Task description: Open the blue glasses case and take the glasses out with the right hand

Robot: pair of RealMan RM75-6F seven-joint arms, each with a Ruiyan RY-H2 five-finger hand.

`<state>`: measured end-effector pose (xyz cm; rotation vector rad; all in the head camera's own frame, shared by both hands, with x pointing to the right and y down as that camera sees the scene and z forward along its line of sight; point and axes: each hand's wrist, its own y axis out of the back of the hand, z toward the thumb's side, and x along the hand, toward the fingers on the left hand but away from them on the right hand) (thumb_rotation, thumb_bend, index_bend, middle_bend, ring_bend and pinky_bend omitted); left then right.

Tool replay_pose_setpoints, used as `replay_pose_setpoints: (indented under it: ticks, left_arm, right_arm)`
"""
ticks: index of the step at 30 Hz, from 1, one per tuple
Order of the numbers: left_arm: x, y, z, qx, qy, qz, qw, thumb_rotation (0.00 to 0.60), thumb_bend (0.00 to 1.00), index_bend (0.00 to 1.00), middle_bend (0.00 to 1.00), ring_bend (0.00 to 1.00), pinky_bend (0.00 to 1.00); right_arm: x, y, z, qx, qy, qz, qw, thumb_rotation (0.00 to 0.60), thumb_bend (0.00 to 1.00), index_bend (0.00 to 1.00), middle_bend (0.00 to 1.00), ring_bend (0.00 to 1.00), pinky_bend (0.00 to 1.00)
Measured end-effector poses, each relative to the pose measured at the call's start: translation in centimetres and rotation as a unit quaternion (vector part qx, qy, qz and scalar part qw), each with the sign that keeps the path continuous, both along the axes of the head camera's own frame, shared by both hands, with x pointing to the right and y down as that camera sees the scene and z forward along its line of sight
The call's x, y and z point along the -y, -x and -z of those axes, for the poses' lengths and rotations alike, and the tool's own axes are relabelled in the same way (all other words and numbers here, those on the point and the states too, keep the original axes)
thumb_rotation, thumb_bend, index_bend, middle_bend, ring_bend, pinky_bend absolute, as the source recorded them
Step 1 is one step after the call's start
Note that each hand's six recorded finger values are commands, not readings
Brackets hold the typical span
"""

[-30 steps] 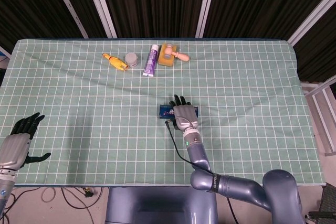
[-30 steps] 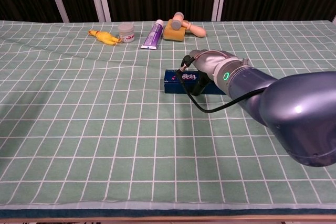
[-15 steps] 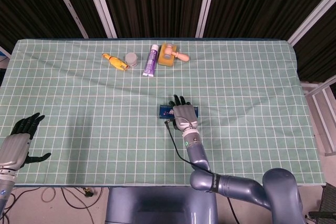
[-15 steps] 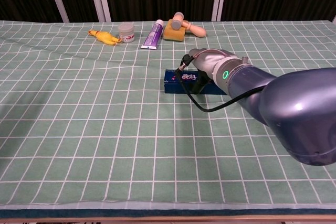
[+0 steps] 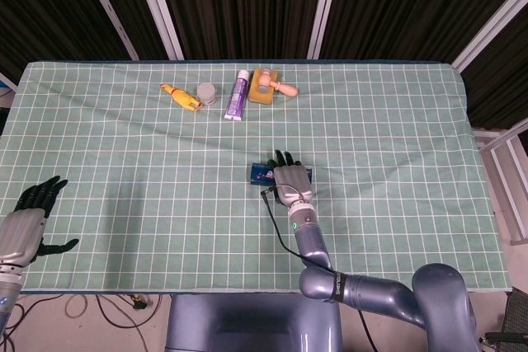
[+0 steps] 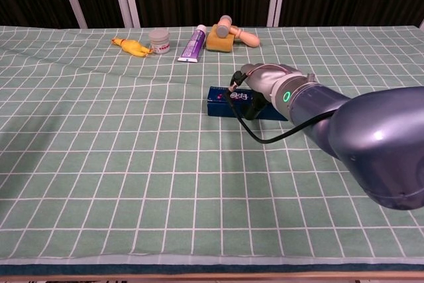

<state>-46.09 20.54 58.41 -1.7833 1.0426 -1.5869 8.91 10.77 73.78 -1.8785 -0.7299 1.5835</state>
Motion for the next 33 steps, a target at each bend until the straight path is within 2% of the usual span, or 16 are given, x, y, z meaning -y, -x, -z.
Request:
replay_pose_setpoints:
  ticks: [4,11,14,25,33]
  left_arm:
    - [0.0,0.0,0.0,-0.001,0.0,0.002,1.0,0.6,0.0,0.0,0.0,0.0,0.0]
    - [0.0,0.0,0.0,-0.004,0.001,0.004,1.0,0.6,0.0,0.0,0.0,0.0,0.0]
    - [0.0,0.1,0.0,-0.004,0.001,0.004,1.0,0.6,0.0,0.0,0.0,0.0,0.0]
    - [0.0,0.1,0.1,-0.005,0.002,0.005,1.0,0.6,0.0,0.0,0.0,0.0,0.0]
    - [0.0,0.1,0.1,-0.005,0.0,0.008,1.0,0.6,0.0,0.0,0.0,0.0,0.0]
  right_arm:
    - [-0.1,-0.1,-0.1,-0.002,0.001,0.0,1.0,0.6,0.66,0.21,0.0,0.0,0.24]
    - [-0.1,-0.4,-0.3,-0.003,0.004,-0.004,1.0,0.6,0.83,0.21,0.0,0.0,0.24]
    - [0.0,-0.4,-0.3,0.0,0.004,-0.005,1.0,0.6,0.86,0.21,0.0,0.0,0.24]
    - [0.7,-0.9,-0.6,-0.012,0.002,-0.008,0.9999,0.6,0.85,0.21,0.0,0.0,0.24]
    - [3.3,-1.9,-1.2,-0.041,-0.013,-0.015,0.999,0.6,0.81,0.19,0.0,0.0,0.24]
